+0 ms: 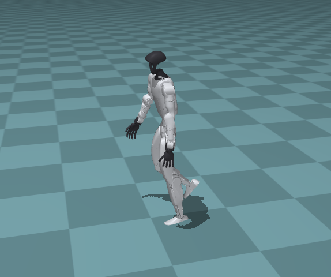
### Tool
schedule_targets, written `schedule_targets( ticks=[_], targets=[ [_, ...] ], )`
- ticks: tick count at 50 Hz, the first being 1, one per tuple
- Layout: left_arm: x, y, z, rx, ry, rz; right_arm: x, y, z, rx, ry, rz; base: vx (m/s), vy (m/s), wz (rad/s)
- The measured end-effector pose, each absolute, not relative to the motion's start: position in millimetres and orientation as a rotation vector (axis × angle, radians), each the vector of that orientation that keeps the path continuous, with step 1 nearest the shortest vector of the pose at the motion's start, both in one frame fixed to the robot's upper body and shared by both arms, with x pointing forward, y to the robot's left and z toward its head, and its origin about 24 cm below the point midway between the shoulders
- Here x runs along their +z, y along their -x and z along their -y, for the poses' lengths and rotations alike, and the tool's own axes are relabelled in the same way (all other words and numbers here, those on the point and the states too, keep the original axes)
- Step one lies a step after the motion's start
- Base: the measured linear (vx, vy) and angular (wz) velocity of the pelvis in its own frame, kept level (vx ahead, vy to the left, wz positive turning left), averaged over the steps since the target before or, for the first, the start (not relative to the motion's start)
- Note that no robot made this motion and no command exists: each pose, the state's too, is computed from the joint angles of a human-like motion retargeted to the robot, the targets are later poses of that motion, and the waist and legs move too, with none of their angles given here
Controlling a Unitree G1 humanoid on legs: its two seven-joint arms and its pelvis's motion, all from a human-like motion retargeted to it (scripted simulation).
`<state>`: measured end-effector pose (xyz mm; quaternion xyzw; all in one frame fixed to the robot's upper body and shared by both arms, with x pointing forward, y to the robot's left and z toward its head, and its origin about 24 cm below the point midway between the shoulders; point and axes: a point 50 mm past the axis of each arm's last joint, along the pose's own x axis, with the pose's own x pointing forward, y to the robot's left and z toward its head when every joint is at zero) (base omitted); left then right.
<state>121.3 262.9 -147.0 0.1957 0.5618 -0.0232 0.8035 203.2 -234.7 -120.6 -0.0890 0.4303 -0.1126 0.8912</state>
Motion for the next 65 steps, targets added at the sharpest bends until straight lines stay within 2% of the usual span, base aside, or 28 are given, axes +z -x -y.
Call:
schedule_targets(
  ticks=[11,18,25,33,38,44,50,55,60,65],
  targets=[
    [-82.2,-270.6,-206.4,-0.19,-0.544,-0.748,-137.6,-159.2,253.0,-0.224,0.192,-1.073,0.54,0.03,0.89],
    [-46.5,-303.8,-196.2,-0.16,-0.569,-0.517,-134.7,-164.6,255.9,-0.241,0.167,-1.078,0.62,-0.15,-0.16],
    [-87.8,-248.9,-213.7,-0.027,-0.281,-0.704,-128.2,-185.6,246.9,-0.221,0.186,-1.053,0.6,-0.14,-0.47],
    [-148.4,-139.9,-236.6,-0.051,-0.32,-1.135,-122.3,-210.1,215.6,-0.09,0.223,-0.932,0.57,0.04,-0.73],
    [-161.2,-81.7,-247.2,0.06,-0.218,-1.324,-116.2,-222.1,201.6,-0.049,0.22,-0.834,0.57,0.19,-0.39],
    [-164.3,-58.4,-246.7,0.026,-0.196,-1.411,-121.7,-212.2,203.8,-0.081,0.143,-0.86,0.57,0.27,0.27],
    [-155.9,-109.7,-243.6,-0.097,-0.385,-1.255,-135.5,-177.4,226.5,-0.259,0.101,-0.958,0.51,0.22,0.5],
    [-134.3,-179.8,-228.8,-0.17,-0.519,-1.029,-140.7,-158.8,239.4,-0.263,0.167,-1.025,0.49,0.13,0.58],
    [-101.6,-242.3,-211.4,-0.222,-0.548,-0.818,-140.6,-152.3,251.2,-0.254,0.163,-1.073,0.52,0.0,0.71],
    [-67.9,-280.8,-207.9,-0.132,-0.493,-0.604,-140.6,-149.1,256.3,-0.301,0.159,-1.098,0.61,-0.13,0.38]
  ],
)
